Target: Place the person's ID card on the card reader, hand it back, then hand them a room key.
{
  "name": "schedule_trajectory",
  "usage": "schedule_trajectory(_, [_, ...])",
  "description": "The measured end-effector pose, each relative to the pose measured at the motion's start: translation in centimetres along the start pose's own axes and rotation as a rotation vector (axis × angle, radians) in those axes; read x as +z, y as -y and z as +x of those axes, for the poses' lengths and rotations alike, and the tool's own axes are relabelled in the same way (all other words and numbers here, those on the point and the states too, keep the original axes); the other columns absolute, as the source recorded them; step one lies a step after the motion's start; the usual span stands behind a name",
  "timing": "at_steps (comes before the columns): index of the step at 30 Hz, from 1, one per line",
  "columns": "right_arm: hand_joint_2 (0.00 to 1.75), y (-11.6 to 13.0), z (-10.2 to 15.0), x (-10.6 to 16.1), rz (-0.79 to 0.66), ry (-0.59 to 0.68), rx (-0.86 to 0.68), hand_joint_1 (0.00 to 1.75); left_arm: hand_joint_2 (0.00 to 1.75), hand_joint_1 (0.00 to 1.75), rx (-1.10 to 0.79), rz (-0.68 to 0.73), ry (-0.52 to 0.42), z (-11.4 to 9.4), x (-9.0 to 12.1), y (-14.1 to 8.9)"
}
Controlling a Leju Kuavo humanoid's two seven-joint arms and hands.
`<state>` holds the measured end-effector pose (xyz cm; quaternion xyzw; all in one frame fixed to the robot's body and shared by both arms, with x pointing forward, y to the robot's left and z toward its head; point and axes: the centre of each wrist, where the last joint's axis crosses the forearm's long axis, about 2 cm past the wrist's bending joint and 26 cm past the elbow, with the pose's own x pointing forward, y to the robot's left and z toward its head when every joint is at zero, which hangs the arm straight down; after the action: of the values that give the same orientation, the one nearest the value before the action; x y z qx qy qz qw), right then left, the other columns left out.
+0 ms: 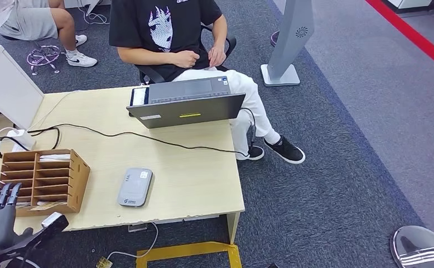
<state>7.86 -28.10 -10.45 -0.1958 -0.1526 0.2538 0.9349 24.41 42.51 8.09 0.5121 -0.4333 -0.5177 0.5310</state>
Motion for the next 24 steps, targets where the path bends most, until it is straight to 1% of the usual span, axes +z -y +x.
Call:
schedule_trajectory(14, [1.75,0.0,0.0,0.0,0.000,0.000,0.000,0.00,1.75,0.00,0.012,-0.013,0.003,0.5,-0.1,0.5])
schedule_trajectory(24, [1.75,0.1,0.1,0.0,0.009,0.000,0.001,0.00,1.75,0.00,0.033,-0.015,0.030,1.7,-0.8,0.7])
